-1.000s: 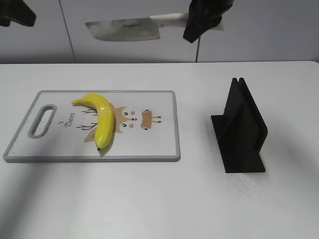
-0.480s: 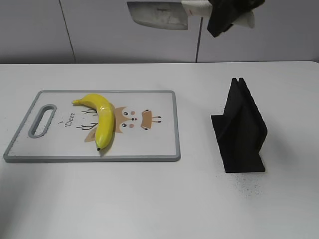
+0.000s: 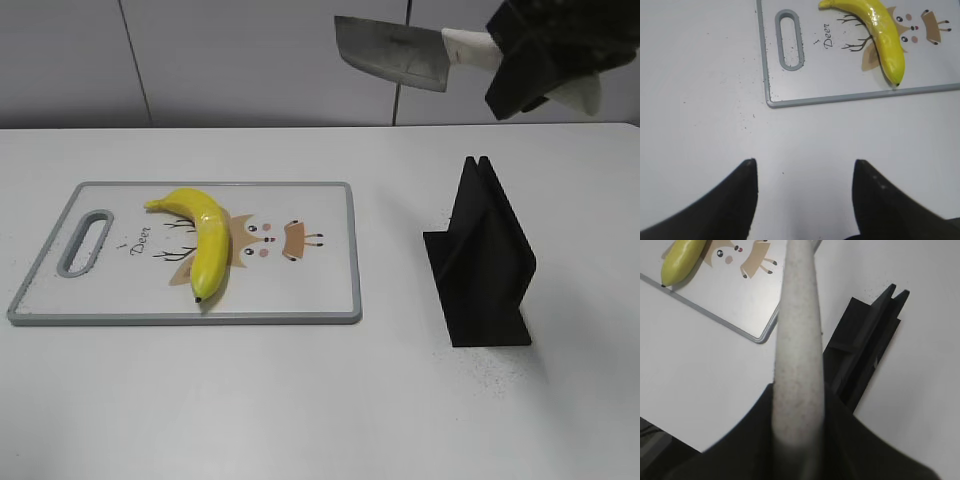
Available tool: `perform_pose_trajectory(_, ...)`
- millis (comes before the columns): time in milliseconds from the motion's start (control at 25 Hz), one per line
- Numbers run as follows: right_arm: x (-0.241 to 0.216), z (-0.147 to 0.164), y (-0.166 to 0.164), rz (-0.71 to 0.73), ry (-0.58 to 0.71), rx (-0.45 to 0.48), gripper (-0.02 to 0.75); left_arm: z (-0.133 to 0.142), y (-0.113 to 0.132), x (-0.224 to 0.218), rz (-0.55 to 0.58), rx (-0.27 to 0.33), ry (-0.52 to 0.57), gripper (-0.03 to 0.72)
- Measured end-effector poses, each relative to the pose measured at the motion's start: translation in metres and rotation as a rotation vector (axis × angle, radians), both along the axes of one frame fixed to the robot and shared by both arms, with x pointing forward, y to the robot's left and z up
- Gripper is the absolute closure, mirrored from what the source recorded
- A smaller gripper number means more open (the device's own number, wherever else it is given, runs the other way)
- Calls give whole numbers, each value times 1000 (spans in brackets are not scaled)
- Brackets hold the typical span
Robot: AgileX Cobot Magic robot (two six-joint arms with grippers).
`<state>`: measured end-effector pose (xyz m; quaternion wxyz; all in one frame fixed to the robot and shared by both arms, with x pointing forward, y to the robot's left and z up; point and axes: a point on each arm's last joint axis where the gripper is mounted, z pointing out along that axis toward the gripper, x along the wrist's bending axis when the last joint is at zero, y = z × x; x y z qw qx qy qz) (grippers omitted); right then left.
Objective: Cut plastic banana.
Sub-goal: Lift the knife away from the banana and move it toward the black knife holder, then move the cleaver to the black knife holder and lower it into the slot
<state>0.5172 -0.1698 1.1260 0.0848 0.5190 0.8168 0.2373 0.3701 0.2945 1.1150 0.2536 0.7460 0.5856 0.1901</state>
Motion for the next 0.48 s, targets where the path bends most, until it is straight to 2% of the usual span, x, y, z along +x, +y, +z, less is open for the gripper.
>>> perform_pose_trajectory(200,-28,-6,-13,-78,-46,55,571,-7,-5,-55,36,-12,-88,100)
perform_pose_trajectory(480,-61,-25,-30,-182,-74,91,571,-30,-9,-114,53,-2,-287,107)
